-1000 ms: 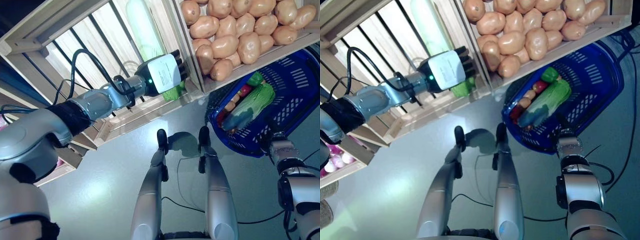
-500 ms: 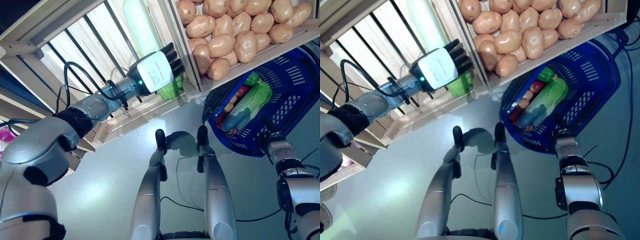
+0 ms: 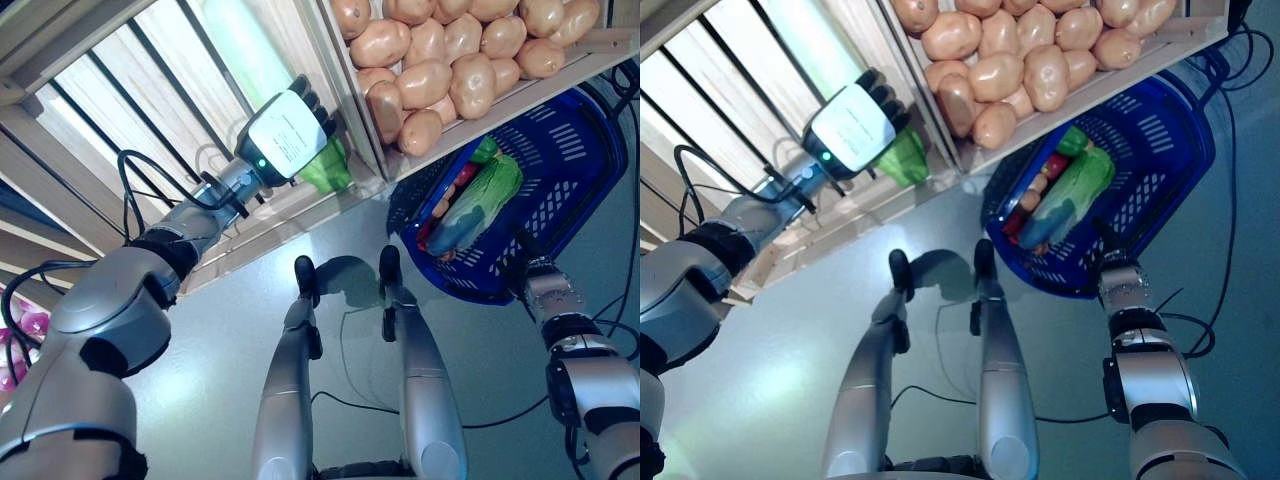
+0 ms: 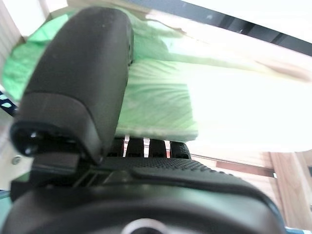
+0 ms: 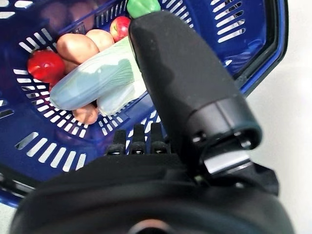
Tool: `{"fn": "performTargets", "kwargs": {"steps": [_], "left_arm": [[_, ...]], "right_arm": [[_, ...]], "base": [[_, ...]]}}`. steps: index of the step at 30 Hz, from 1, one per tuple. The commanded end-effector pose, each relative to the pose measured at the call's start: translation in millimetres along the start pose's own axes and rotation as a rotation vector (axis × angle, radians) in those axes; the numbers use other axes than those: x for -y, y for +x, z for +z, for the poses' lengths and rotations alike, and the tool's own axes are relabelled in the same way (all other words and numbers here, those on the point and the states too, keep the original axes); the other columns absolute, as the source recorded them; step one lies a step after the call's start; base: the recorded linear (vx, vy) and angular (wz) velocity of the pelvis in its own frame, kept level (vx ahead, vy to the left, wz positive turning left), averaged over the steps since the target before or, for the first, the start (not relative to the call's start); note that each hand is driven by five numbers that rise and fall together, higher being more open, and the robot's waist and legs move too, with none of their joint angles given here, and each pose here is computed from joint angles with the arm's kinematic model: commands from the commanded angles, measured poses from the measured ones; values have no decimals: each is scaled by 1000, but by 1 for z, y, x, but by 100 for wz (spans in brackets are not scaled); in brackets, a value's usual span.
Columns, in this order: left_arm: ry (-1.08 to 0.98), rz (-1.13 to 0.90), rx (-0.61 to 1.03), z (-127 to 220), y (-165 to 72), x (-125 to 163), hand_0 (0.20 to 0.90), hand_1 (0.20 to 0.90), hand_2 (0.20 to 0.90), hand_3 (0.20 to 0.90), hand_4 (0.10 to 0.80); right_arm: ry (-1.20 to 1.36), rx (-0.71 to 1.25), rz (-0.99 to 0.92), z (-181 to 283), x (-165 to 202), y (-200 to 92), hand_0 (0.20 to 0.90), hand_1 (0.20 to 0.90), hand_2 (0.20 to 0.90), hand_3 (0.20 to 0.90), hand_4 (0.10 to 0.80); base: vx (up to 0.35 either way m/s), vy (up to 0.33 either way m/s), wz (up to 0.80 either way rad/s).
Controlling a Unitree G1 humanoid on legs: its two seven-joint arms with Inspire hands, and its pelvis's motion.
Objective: Put vegetables into the basket
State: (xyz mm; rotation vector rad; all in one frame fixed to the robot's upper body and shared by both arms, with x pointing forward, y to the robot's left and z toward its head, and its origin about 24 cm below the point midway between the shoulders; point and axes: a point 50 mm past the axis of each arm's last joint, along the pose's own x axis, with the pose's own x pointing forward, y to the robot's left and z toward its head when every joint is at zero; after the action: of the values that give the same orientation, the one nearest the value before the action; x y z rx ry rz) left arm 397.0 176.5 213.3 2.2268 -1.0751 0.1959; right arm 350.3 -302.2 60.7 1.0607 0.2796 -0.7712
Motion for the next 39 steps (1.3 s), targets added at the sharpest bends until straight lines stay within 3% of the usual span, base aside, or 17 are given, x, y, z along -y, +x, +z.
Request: {"fn": "performTargets", "kwargs": {"steps": [1,8,13,20,23,26,30,35,39], "left_arm": [[20,103,-272,-43,8,-14,300,300,300,300,400],[-25,123,-386,-51,3,-14,300,300,300,300,400],[-165,262,-531,-57,-11,-15,300,300,300,300,400],[-430,331,-564,-27,-42,-12,300,300,300,300,400],[-636,304,-571,-2,-60,-12,300,300,300,300,400],[-1002,286,-628,32,-89,-23,300,300,300,300,400],[-1352,316,-697,57,-110,-35,300,300,300,300,400],[-1914,405,-713,74,-118,-59,300,300,300,300,400],[-2251,435,-606,87,-113,-73,300,300,300,300,400]], "right_arm": [[-43,110,-93,18,23,1,900,900,900,900,800],[-109,148,-66,15,21,1,900,900,900,900,800],[-191,224,-50,8,28,-1,900,900,900,900,800],[-458,361,113,-20,29,-22,900,900,900,900,800],[-524,379,174,-29,45,-36,900,900,900,900,800],[-592,387,262,-33,67,-54,900,900,900,900,800],[-651,397,387,-47,69,-74,900,900,900,900,800],[-722,374,598,-53,64,-100,900,900,900,900,800],[-789,287,835,-63,54,-116,900,900,900,900,800]], "base": [[-33,29,-4],[-32,47,-3],[-18,25,-5],[33,3,-3],[149,37,-4],[236,28,9],[179,25,8],[206,-4,16],[181,-28,13]]}}
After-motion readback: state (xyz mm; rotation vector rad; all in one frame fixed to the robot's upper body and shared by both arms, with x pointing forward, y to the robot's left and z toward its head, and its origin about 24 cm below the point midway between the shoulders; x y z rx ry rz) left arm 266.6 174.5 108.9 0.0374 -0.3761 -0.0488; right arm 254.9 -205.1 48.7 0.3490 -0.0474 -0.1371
